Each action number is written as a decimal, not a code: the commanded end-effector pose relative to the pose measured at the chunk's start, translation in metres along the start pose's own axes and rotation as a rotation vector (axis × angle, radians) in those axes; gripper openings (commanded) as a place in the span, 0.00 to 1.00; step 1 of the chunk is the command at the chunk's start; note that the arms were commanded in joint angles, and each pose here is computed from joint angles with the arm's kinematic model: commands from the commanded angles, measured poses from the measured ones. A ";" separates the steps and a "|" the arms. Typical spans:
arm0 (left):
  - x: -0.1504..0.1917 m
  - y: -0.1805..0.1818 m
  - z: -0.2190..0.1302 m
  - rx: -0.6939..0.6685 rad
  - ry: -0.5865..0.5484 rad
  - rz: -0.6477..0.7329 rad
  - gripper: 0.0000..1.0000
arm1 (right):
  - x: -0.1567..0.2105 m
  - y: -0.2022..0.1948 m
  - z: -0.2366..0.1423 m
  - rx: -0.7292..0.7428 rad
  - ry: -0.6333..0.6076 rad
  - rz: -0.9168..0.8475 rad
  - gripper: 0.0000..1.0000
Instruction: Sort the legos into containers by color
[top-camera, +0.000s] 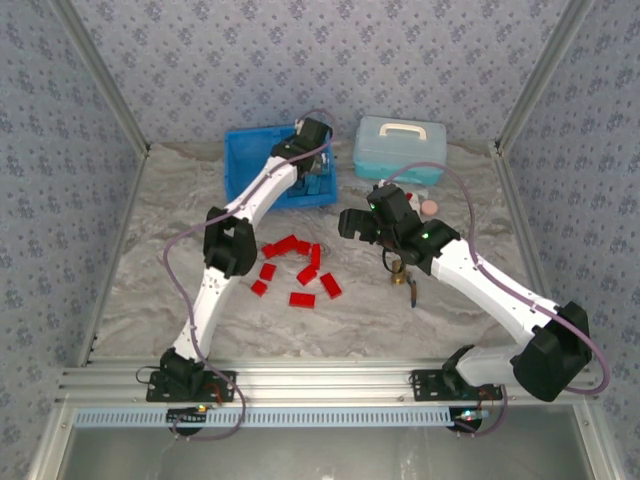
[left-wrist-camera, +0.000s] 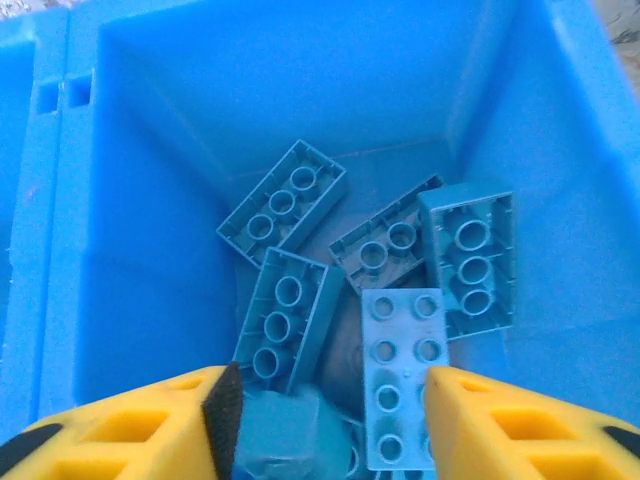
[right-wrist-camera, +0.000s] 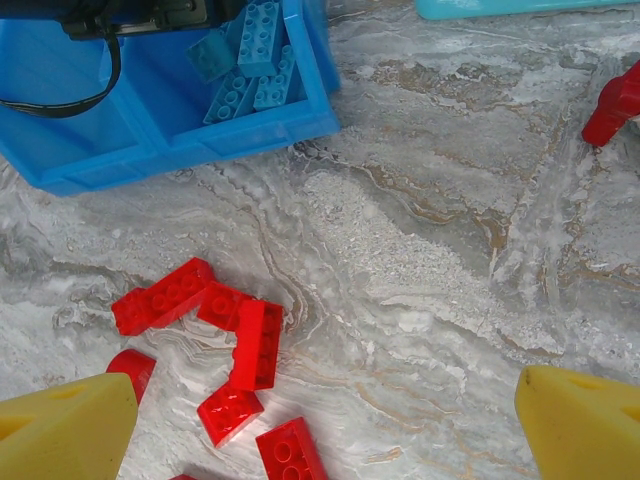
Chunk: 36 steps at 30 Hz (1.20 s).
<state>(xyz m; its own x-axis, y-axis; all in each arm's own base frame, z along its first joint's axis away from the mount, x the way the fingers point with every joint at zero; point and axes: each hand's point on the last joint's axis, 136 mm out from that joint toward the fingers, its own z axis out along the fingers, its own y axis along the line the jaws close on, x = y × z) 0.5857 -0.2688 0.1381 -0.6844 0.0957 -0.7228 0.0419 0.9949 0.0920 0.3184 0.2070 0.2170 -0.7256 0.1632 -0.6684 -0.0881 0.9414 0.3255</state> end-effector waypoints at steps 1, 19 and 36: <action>-0.035 -0.004 -0.034 0.028 -0.083 -0.006 0.56 | -0.005 -0.002 -0.006 0.003 -0.016 0.020 1.00; 0.002 0.057 -0.240 0.278 -0.033 0.013 0.63 | 0.059 0.022 0.024 -0.028 0.176 -0.270 0.98; 0.175 0.131 -0.262 0.330 0.273 0.214 0.99 | 0.178 0.024 0.087 0.022 0.488 -0.463 0.83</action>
<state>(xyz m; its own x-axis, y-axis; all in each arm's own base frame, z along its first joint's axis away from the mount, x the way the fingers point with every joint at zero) 0.2931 -0.1282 0.2080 -0.8119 0.2661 -0.5197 0.3270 0.9446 -0.0272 0.2548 0.2850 0.0608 -0.8409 -0.3764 -0.3889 -0.4374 0.8958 0.0787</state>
